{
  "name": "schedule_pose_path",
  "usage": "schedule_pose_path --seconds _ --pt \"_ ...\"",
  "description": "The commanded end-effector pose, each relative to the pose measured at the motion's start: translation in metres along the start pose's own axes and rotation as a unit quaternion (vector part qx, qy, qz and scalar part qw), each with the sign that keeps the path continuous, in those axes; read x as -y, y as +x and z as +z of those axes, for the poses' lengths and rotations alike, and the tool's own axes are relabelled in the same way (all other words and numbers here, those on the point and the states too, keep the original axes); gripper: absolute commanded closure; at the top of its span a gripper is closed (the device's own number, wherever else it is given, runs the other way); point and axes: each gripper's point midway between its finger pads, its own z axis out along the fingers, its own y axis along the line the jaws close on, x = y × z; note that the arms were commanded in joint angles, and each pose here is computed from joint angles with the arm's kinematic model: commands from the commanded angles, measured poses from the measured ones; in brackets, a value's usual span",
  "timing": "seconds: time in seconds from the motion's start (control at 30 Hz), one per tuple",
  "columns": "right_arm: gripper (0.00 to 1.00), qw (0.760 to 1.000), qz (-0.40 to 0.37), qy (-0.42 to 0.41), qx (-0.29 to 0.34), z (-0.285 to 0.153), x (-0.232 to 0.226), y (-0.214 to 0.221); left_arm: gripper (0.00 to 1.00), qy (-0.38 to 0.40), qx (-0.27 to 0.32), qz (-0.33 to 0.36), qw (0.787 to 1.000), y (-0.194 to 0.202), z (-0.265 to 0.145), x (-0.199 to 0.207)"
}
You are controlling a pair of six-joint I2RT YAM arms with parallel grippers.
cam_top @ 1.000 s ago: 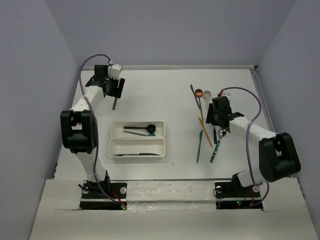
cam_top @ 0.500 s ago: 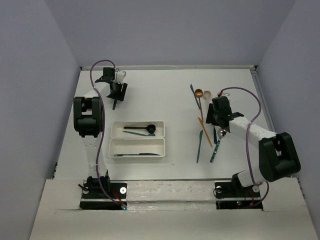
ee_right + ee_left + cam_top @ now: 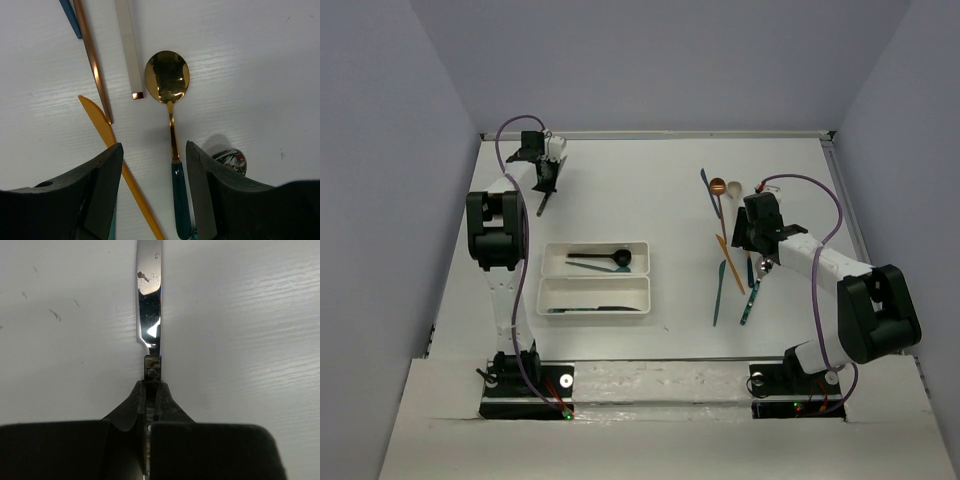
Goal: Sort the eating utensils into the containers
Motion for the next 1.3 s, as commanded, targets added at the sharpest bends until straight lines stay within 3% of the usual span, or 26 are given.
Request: schedule_pose_path --seconds 0.0,0.2,0.33,0.5,0.63,0.9,1.03,1.2,1.27 --pt "0.41 1.0 0.008 0.003 0.016 0.001 0.001 -0.006 1.0 0.026 -0.012 -0.025 0.999 0.022 0.004 -0.015" --pt "0.41 1.0 0.008 0.003 0.017 0.001 0.001 -0.007 1.0 0.049 0.109 0.002 0.993 -0.029 -0.06 -0.01" --pt "0.41 1.0 0.008 0.004 0.018 0.001 0.001 -0.007 1.0 0.067 0.179 0.029 0.981 -0.058 -0.124 0.0" --pt "0.41 1.0 0.008 0.004 0.017 0.001 0.001 -0.006 1.0 0.104 0.238 0.093 0.961 -0.067 -0.198 0.027" --pt "0.41 1.0 0.009 0.002 0.018 0.001 0.001 -0.007 1.0 0.123 0.27 0.2 0.934 -0.028 -0.252 0.068" --pt "0.41 1.0 0.009 -0.004 0.019 -0.001 -0.001 -0.008 1.0 0.189 0.186 0.358 0.895 0.093 -0.255 0.155" --pt "0.41 1.0 0.01 -0.003 0.021 -0.002 -0.001 -0.008 1.0 0.212 0.153 0.394 0.881 0.128 -0.253 0.168" --pt "0.41 1.0 0.013 0.0 0.025 -0.003 0.001 -0.01 1.0 0.244 0.136 0.47 0.838 0.162 -0.256 0.179" --pt "0.41 1.0 0.013 0.001 0.024 -0.003 0.001 -0.009 1.0 0.251 0.131 0.479 0.831 0.17 -0.252 0.18"
